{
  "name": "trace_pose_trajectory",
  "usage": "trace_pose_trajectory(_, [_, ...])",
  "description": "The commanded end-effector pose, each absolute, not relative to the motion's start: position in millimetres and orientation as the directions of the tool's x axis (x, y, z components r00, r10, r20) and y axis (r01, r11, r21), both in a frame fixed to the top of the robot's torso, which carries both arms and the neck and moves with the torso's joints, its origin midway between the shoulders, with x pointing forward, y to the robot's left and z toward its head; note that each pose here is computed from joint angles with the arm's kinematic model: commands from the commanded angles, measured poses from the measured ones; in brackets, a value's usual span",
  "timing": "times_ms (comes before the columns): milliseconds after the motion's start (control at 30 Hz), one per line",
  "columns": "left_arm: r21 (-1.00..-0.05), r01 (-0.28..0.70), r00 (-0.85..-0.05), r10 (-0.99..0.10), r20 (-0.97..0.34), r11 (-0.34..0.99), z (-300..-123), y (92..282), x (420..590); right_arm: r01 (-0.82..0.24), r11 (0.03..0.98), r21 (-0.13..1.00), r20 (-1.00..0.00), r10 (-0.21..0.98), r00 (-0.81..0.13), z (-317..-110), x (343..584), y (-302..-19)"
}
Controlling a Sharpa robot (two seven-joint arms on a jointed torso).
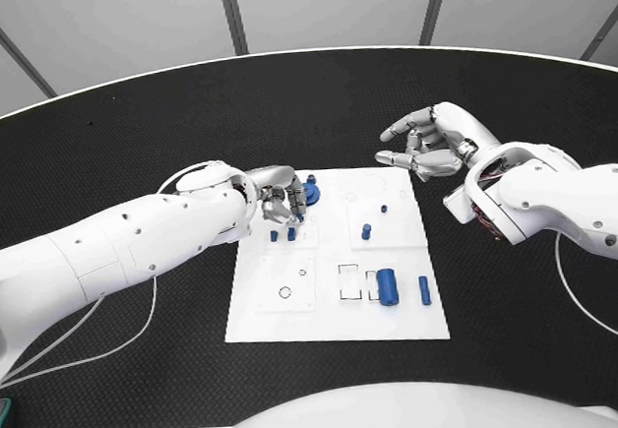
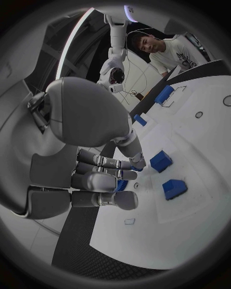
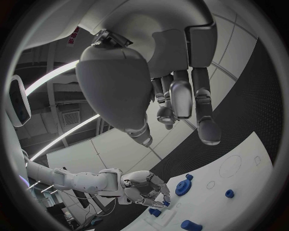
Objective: Assemble the parts on the task board
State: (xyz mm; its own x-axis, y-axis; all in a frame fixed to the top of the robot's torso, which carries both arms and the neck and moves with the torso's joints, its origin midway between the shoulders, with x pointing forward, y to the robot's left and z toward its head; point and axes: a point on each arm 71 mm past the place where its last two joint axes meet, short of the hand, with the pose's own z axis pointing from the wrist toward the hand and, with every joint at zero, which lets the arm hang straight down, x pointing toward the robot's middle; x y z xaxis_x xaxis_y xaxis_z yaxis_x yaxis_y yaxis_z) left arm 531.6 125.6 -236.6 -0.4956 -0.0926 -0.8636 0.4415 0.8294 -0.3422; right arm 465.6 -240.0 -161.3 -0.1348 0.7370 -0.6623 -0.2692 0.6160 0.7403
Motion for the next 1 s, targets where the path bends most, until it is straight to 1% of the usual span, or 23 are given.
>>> trace_pose_trajectory(33, [-0.343,0.437,-0.493,-0.097,-0.865,0.831,-234.6,128.5,531.8,-0.269,0.616,0.740,-0.662,0.737,-0.135,-161.3,465.6,-240.0])
trace_pose_trajectory(533, [-0.338,0.413,-0.476,-0.116,-0.872,0.846,-217.0,144.1,536.8,-0.269,0.617,0.739,-0.663,0.736,-0.134,-161.7,466.5,-240.3])
trace_pose_trajectory(1000, [-0.314,0.372,-0.495,-0.100,-0.863,0.874,-218.0,156.2,543.0,-0.269,0.617,0.739,-0.664,0.736,-0.134,-161.8,466.9,-240.4])
